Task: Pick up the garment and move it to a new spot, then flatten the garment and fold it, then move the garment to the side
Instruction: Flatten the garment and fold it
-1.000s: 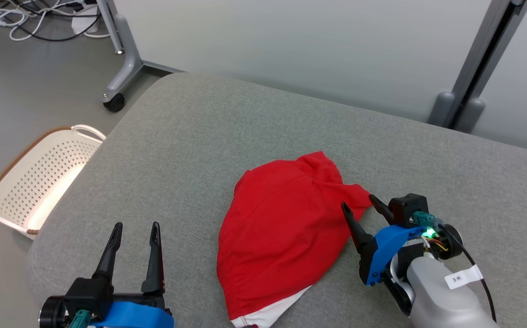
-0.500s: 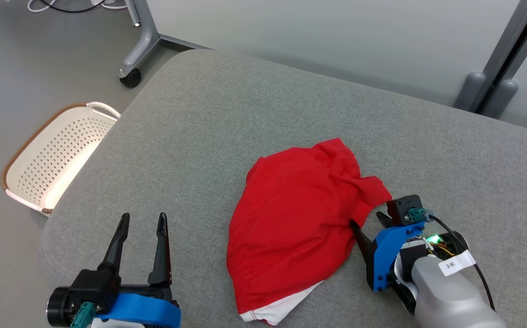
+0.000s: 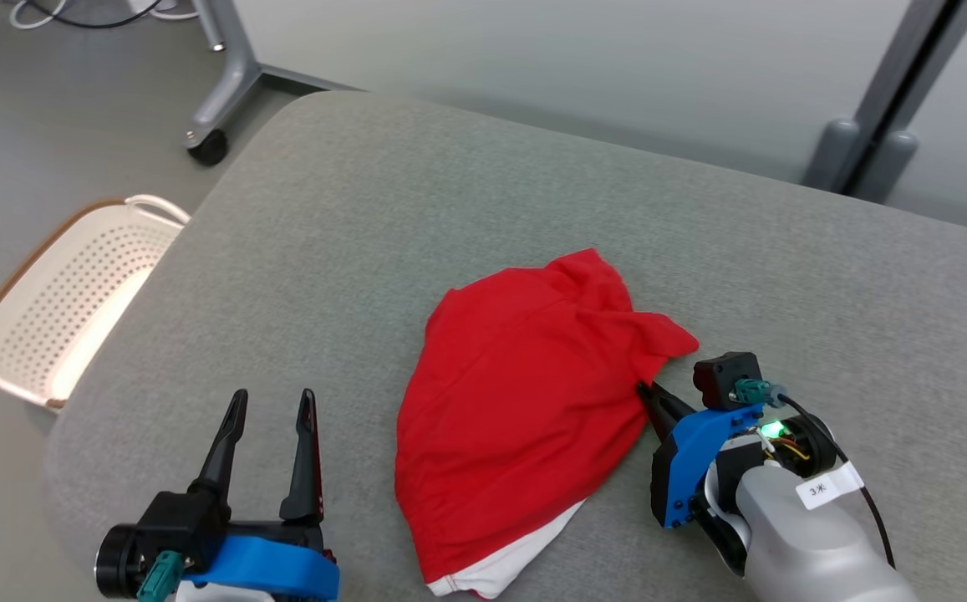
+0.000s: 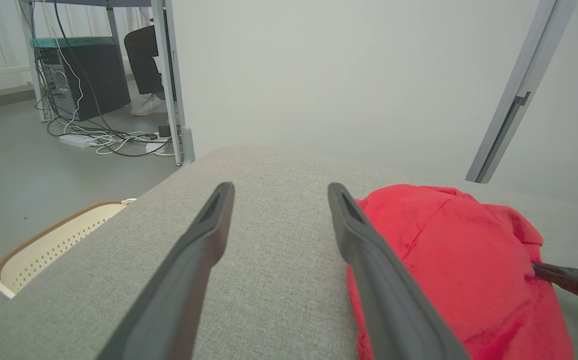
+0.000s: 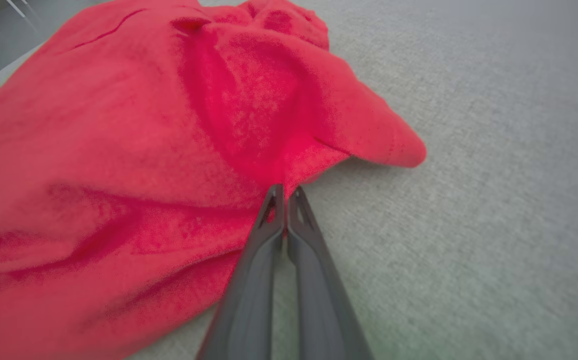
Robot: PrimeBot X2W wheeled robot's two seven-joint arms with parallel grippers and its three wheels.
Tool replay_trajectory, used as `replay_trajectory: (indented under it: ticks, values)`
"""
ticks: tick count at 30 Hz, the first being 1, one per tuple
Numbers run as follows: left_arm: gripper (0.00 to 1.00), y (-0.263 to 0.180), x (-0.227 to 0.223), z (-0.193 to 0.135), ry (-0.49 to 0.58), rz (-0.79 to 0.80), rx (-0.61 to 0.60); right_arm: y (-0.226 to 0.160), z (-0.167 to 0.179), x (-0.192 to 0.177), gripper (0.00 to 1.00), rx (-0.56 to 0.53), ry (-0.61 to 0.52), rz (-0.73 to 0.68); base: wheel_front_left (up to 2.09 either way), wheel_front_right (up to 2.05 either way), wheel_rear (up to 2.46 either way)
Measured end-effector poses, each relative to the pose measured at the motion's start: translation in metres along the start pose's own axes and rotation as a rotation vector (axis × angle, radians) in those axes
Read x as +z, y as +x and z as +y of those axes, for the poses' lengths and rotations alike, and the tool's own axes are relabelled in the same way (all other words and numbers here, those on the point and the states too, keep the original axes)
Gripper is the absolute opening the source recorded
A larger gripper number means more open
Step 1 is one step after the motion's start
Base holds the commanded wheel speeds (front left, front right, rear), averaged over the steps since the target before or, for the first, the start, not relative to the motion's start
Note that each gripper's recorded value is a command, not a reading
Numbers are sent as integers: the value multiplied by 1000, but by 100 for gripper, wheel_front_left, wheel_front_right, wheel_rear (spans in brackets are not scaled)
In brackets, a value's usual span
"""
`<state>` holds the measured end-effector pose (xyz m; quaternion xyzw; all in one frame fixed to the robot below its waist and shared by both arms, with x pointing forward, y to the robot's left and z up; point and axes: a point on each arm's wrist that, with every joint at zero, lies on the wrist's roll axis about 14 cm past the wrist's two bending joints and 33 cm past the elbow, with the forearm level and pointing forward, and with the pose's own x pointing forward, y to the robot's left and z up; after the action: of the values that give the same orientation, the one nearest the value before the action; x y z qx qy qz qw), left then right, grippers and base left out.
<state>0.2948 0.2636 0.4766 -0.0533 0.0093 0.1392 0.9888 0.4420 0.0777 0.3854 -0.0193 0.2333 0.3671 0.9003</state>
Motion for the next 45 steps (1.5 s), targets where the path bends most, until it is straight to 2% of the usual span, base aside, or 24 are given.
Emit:
replay_trajectory:
  ticks: [6, 13, 19, 31, 37, 38, 39, 45]
  values:
    - [100, 6, -3, -17, -14, 1, -54, -25, -34, 4, 0, -91, 21, -62, 0, 0, 0]
    - [100, 14, -2, -46, -32, -6, -144, -77, -81, 4, 0, -223, 70, -156, 0, 0, 0]
    - [100, 14, -1, -66, -42, -15, -207, -131, -100, -20, 0, -323, 133, -207, 0, 0, 0]
    - [100, 12, 0, -96, -56, -18, -295, -223, -105, -67, 0, -500, 241, -248, 0, 0, 0]
    - [100, 12, 0, -104, -56, -15, -321, -248, -89, -74, 0, -542, 282, -231, 0, 0, 0]
    - [100, 12, -1, -104, -56, -14, -323, -250, -86, -74, 43, -547, 287, -229, 0, 0, 0]
    - [100, 12, -1, -105, -56, -13, -325, -254, -86, -73, 100, -556, 282, -232, 0, 0, 0]
    - [100, 12, -1, -106, -53, -13, -331, -266, -89, -44, 100, -593, 216, -313, 0, 0, 0]
